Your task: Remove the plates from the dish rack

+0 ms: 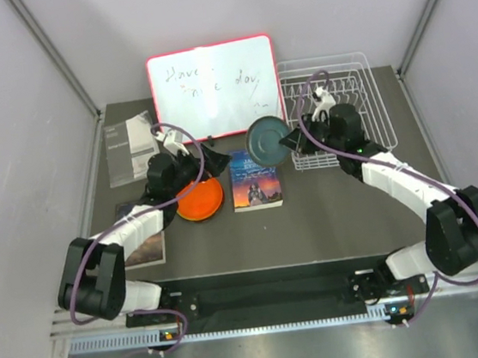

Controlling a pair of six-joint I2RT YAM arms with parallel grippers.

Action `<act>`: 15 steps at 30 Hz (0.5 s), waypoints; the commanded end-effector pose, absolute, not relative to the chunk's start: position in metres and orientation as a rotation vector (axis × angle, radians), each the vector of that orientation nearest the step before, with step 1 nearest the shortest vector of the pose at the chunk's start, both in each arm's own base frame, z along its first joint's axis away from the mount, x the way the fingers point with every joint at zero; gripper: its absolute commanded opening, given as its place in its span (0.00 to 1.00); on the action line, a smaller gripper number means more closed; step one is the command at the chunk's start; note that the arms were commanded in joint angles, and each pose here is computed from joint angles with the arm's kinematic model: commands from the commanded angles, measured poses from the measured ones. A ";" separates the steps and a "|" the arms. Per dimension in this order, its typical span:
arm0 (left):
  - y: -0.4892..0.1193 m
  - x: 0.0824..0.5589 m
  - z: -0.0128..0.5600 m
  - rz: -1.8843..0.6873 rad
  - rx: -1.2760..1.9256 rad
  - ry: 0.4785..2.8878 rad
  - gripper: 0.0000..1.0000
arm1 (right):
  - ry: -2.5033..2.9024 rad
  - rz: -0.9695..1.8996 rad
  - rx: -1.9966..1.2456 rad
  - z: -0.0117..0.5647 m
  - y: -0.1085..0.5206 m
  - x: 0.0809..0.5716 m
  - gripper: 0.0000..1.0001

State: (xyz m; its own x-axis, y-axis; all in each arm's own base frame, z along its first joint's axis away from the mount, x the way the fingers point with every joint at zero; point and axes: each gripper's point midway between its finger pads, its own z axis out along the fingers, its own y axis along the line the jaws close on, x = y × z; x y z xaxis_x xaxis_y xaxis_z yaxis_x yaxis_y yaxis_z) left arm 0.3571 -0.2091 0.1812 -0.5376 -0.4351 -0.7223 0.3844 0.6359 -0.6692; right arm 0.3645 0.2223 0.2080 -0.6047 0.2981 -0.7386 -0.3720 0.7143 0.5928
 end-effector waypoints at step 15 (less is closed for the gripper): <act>-0.223 0.362 0.210 -1.217 -0.042 1.667 0.78 | 1.784 1.482 -0.237 0.265 0.324 0.326 0.00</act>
State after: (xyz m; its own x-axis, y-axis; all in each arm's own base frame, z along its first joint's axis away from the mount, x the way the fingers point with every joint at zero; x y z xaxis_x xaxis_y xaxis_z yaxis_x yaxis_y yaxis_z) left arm 0.3612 -0.2192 0.1917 -0.5165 -0.5162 -0.6832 0.4264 0.5369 -0.7280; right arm 0.3378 0.3019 0.2136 -0.7139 0.2916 -0.6367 -0.4690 0.4761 0.7439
